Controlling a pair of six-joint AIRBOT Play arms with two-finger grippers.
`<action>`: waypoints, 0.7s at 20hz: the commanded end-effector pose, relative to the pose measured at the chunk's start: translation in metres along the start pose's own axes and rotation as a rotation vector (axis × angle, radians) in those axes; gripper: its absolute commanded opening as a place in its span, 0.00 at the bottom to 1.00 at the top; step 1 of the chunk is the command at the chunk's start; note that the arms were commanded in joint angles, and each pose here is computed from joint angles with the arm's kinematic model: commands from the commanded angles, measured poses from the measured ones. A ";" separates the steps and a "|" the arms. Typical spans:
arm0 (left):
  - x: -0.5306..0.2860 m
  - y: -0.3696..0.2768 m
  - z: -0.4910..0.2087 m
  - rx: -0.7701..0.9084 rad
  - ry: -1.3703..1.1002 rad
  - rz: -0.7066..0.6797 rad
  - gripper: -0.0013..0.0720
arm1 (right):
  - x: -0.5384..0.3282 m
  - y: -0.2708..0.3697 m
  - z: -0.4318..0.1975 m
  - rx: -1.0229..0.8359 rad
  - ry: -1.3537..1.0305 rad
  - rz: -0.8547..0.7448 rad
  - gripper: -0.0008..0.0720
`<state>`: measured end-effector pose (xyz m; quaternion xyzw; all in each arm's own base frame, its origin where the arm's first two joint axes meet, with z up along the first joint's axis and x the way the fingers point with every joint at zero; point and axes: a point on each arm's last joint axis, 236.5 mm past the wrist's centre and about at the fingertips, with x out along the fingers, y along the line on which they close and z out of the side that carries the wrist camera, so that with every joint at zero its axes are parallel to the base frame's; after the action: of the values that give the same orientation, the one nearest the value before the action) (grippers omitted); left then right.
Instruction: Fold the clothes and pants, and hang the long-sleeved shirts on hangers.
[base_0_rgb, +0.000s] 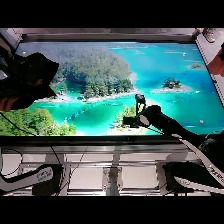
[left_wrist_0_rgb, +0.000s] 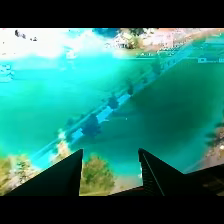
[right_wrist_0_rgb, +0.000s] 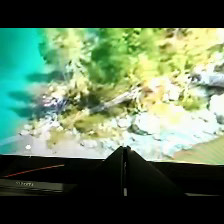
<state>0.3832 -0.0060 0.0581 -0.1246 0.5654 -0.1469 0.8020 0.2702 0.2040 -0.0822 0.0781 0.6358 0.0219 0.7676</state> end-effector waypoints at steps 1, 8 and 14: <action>0.000 0.001 0.005 0.032 -0.020 0.004 0.59 | 0.000 0.000 0.000 -0.002 0.001 -0.001 0.04; -0.067 0.137 0.090 -0.035 -0.467 0.463 0.59 | 0.000 0.000 -0.001 -0.001 0.003 -0.003 0.04; -0.069 0.226 0.075 -0.142 -0.433 0.571 0.59 | 0.000 -0.001 0.003 -0.009 -0.012 -0.005 0.04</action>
<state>0.4525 0.1932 0.0722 -0.0482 0.4048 0.1173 0.9056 0.2715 0.2025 -0.0821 0.0739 0.6335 0.0216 0.7699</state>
